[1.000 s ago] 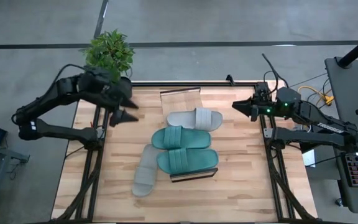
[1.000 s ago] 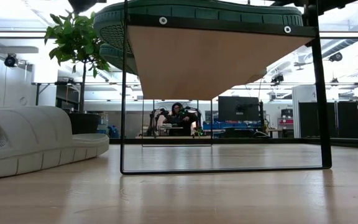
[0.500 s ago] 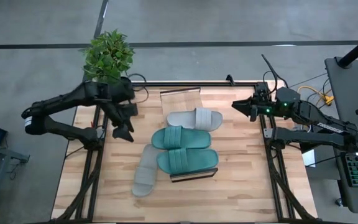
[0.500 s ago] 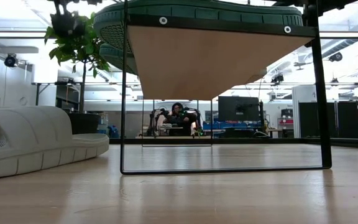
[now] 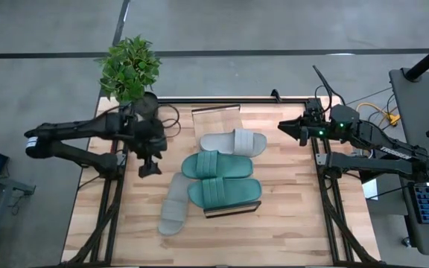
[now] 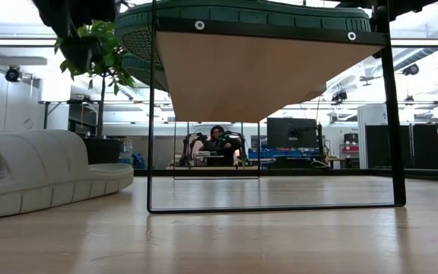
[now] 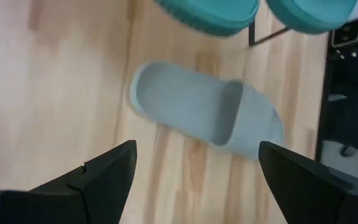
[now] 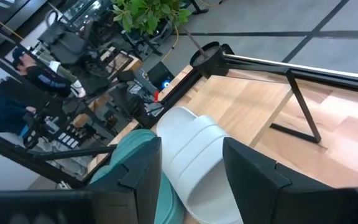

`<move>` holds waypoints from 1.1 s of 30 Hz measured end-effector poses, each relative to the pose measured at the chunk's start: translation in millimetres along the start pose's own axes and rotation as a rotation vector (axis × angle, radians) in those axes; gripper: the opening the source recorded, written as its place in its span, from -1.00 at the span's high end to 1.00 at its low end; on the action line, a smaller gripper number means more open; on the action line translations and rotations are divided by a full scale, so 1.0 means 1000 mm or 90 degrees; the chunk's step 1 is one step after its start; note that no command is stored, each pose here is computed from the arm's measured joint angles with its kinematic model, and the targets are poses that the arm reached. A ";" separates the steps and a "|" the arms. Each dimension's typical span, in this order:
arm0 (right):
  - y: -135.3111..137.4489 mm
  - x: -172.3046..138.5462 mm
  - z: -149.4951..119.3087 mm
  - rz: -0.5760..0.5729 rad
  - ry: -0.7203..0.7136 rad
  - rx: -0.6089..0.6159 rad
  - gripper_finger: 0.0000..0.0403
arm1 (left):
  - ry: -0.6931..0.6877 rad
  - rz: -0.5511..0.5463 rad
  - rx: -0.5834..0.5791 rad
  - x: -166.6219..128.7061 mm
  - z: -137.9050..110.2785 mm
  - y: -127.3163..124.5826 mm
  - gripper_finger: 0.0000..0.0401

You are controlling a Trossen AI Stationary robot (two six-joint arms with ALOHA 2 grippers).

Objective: Pick and place slides into the shelf
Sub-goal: Put the gray slipper on the shelf

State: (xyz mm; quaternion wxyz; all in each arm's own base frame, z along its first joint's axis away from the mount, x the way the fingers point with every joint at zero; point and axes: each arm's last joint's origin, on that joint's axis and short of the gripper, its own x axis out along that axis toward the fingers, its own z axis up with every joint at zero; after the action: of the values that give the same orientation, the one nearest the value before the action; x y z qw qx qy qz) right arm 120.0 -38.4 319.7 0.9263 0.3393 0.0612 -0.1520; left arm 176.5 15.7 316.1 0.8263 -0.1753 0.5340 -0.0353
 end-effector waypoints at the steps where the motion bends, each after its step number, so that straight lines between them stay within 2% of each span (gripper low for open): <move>1: 0.000 0.000 0.000 0.000 0.000 -0.003 0.20 | -0.013 0.006 0.008 0.002 0.000 -0.003 -0.60; 4: 0.000 0.000 0.000 0.000 0.000 -0.008 0.22 | -0.038 0.021 0.047 0.008 -0.002 -0.013 -0.60; 8: 0.000 0.000 0.000 0.000 0.000 -0.010 0.21 | -0.017 0.023 0.088 0.023 -0.010 -0.025 -0.60; 12: 0.000 0.000 0.000 0.000 0.000 -0.015 0.21 | 0.019 0.020 0.101 0.042 -0.021 -0.033 -0.60; 18: 0.000 0.000 0.000 0.000 0.000 -0.019 0.23 | -0.028 0.013 0.117 0.058 -0.027 -0.049 -0.60; 23: 0.000 0.000 0.000 0.000 0.000 -0.019 0.22 | -0.044 -0.027 0.136 0.068 -0.031 -0.064 -0.60; 29: -0.001 0.000 -0.001 -0.003 0.004 -0.022 0.24 | -0.010 -0.040 0.158 0.090 -0.039 -0.075 -0.60; 33: -0.001 0.000 -0.001 -0.003 0.004 -0.026 0.24 | 0.002 -0.047 0.131 0.110 -0.038 -0.075 -0.60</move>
State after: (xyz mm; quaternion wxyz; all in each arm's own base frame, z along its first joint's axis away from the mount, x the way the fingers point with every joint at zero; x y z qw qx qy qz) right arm 119.9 -38.4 318.8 0.9325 0.3205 0.0681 -0.1522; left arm 199.2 -91.6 231.0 0.8371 -0.1092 0.5222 -0.1207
